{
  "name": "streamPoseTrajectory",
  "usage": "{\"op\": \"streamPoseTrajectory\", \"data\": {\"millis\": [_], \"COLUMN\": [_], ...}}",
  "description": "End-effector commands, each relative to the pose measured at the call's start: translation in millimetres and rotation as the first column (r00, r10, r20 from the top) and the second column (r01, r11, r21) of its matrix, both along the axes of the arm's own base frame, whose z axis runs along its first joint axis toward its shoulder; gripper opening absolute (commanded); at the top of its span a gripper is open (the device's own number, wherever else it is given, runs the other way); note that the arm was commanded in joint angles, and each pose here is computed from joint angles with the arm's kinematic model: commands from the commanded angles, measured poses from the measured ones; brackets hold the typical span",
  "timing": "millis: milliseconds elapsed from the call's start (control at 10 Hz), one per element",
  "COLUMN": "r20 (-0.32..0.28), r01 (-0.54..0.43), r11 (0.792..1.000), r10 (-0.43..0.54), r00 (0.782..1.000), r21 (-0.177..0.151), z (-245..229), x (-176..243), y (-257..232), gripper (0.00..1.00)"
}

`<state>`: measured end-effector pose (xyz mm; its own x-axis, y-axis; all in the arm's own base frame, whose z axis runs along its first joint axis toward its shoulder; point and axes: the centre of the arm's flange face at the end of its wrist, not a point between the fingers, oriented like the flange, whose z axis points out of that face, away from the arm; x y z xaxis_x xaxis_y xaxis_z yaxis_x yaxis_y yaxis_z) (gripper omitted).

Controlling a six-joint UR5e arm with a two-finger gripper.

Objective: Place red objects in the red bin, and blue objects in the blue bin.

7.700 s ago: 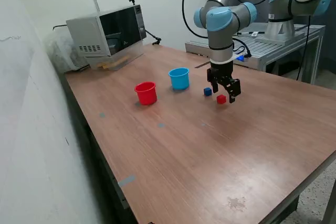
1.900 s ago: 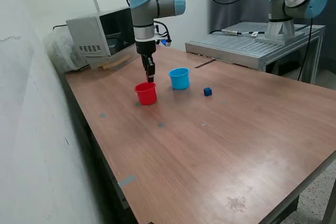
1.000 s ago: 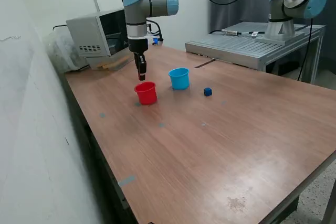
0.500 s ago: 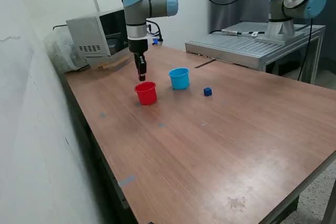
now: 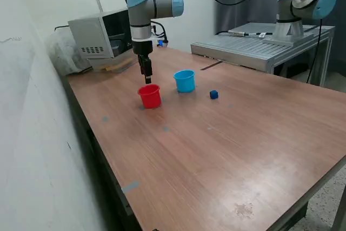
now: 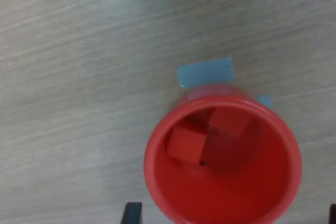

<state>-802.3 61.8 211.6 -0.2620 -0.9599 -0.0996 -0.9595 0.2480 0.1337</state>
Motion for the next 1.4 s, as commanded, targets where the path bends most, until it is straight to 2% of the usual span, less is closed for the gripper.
{"op": "streamPoseTrajectory", "data": {"millis": [0, 100, 200, 400, 800, 1000, 1300], "r20": [0.028, 0.048, 0.106, 0.170, 0.209, 0.176, 0.181], "r01": [-0.010, -0.009, -0.016, -0.057, -0.091, -0.046, -0.050], "r11": [1.000, 1.000, 1.000, 0.998, 0.996, 0.999, 0.999], "r10": [0.009, 0.008, 0.015, 0.059, 0.092, 0.047, 0.051], "r00": [1.000, 0.999, 0.994, 0.984, 0.974, 0.983, 0.982], "r21": [0.025, 0.019, 0.006, -0.014, -0.017, -0.006, -0.009], "z": [10, 16, -3, -24, -42, -17, -28], "x": [21, 44, 70, 104, 152, 168, 185], "y": [-12, -17, -27, -65, -107, -122, -136], "gripper": [1.00, 1.00, 1.00, 1.00, 1.00, 1.00, 1.00]}}
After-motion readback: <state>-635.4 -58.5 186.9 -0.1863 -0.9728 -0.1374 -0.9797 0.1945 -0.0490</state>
